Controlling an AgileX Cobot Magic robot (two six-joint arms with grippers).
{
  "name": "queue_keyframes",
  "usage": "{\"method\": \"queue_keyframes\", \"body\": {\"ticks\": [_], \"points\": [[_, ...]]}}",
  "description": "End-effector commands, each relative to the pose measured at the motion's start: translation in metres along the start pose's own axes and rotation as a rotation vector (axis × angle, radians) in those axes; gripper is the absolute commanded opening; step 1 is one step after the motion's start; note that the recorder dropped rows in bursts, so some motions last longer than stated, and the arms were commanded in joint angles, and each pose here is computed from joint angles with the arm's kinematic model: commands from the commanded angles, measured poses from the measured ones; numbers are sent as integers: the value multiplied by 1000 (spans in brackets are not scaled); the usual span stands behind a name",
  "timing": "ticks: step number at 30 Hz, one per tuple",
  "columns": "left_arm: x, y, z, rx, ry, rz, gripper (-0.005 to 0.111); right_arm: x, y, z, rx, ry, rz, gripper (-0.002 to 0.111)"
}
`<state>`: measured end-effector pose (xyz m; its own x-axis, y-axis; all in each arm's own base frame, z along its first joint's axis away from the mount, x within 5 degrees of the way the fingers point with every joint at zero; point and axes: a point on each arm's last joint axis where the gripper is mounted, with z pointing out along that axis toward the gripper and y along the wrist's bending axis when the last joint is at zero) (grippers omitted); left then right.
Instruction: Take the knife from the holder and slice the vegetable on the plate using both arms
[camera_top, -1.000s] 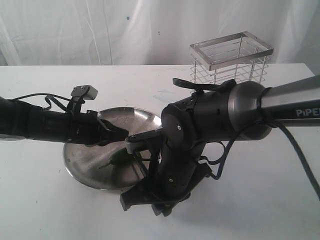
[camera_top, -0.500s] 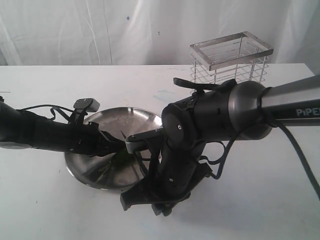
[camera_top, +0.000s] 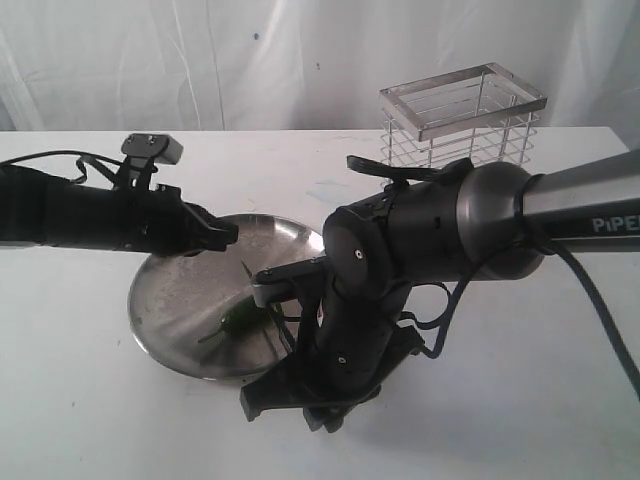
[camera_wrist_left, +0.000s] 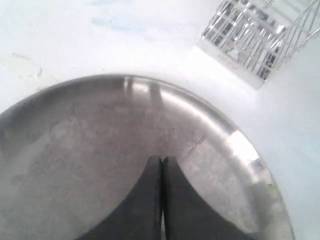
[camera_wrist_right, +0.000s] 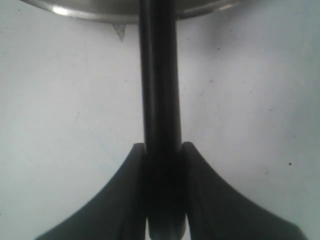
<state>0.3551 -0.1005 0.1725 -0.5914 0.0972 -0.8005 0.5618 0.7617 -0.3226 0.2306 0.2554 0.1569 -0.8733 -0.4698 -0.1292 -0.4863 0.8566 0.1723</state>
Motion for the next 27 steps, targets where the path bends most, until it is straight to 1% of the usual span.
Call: {"method": "queue_keyframes", "body": {"ticks": [1, 5, 10, 17, 19, 22, 27], "points": [[-14, -13, -3, 111, -72, -7, 0, 0, -1, 1, 0, 2, -3, 0], [-15, -11, 1, 124, -72, -11, 0, 0, -1, 1, 0, 2, -3, 0], [-2, -7, 15, 135, -30, -47, 0, 0, -1, 1, -1, 0, -3, 0], [4, -15, 34, 168, 4, -27, 0, 0, -1, 1, -1, 0, -3, 0], [11, -15, 40, 149, 31, -15, 0, 0, -1, 1, -1, 0, -3, 0], [24, -10, 50, 111, 79, -28, 0, 0, -1, 1, -1, 0, -3, 0], [40, -2, 60, 88, 128, -53, 0, 0, -1, 1, 1, 1, -5, 0]]}}
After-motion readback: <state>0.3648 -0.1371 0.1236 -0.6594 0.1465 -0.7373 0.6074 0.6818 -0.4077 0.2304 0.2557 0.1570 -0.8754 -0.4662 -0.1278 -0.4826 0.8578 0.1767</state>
